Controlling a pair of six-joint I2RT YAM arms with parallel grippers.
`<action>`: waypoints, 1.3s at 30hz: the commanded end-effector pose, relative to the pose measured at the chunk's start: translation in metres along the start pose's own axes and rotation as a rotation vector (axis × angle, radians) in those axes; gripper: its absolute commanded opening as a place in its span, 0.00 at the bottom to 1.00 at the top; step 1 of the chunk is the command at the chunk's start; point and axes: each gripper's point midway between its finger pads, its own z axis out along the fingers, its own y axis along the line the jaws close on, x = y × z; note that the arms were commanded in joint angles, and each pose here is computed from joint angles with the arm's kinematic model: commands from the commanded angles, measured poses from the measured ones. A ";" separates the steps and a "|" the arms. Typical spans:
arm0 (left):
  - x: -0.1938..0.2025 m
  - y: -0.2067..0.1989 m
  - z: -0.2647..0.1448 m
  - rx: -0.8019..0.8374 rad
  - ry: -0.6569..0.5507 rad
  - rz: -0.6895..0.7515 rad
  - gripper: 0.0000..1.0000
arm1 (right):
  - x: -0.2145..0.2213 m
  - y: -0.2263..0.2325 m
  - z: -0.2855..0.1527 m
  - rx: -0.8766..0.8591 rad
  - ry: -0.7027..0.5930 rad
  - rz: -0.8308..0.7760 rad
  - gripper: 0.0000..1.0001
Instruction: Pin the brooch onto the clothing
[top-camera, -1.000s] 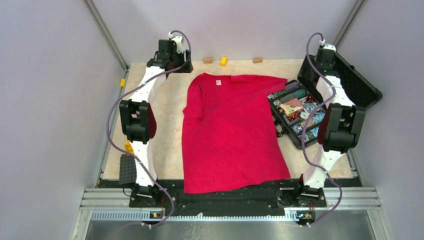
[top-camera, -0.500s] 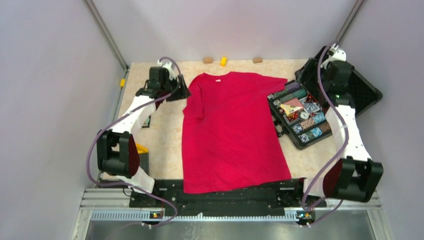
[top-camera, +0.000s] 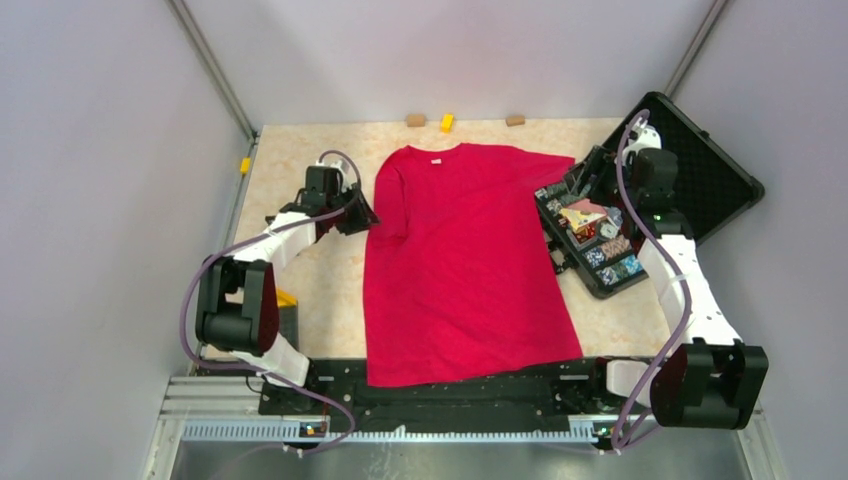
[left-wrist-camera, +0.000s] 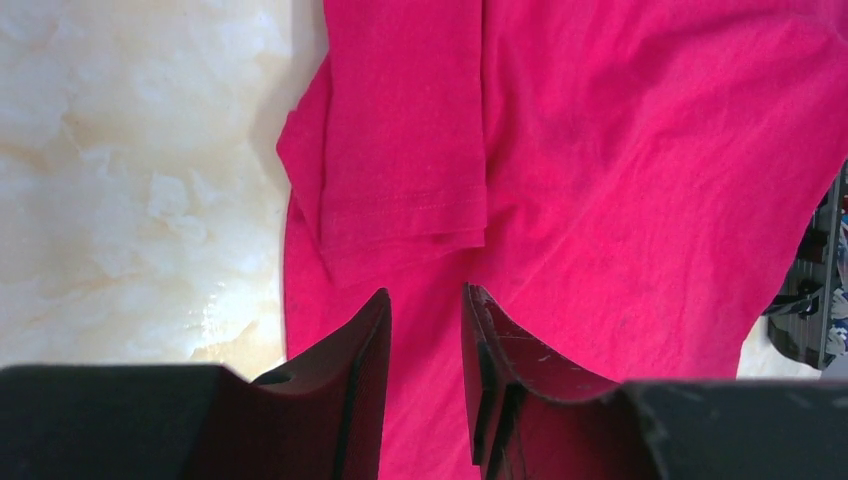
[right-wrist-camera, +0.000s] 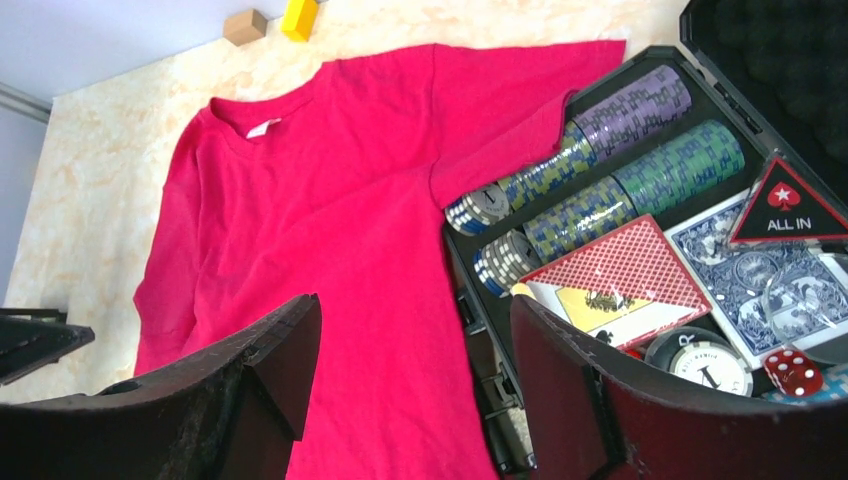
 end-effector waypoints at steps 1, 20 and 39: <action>-0.028 -0.004 0.010 0.006 -0.086 0.005 0.35 | -0.003 0.008 -0.001 -0.026 -0.018 0.002 0.70; -0.018 0.024 0.044 -0.072 -0.037 0.014 0.32 | 0.003 0.005 0.005 -0.020 0.007 0.007 0.69; -0.009 0.029 0.060 -0.063 0.009 0.022 0.30 | 0.008 0.003 0.007 -0.018 0.021 0.005 0.69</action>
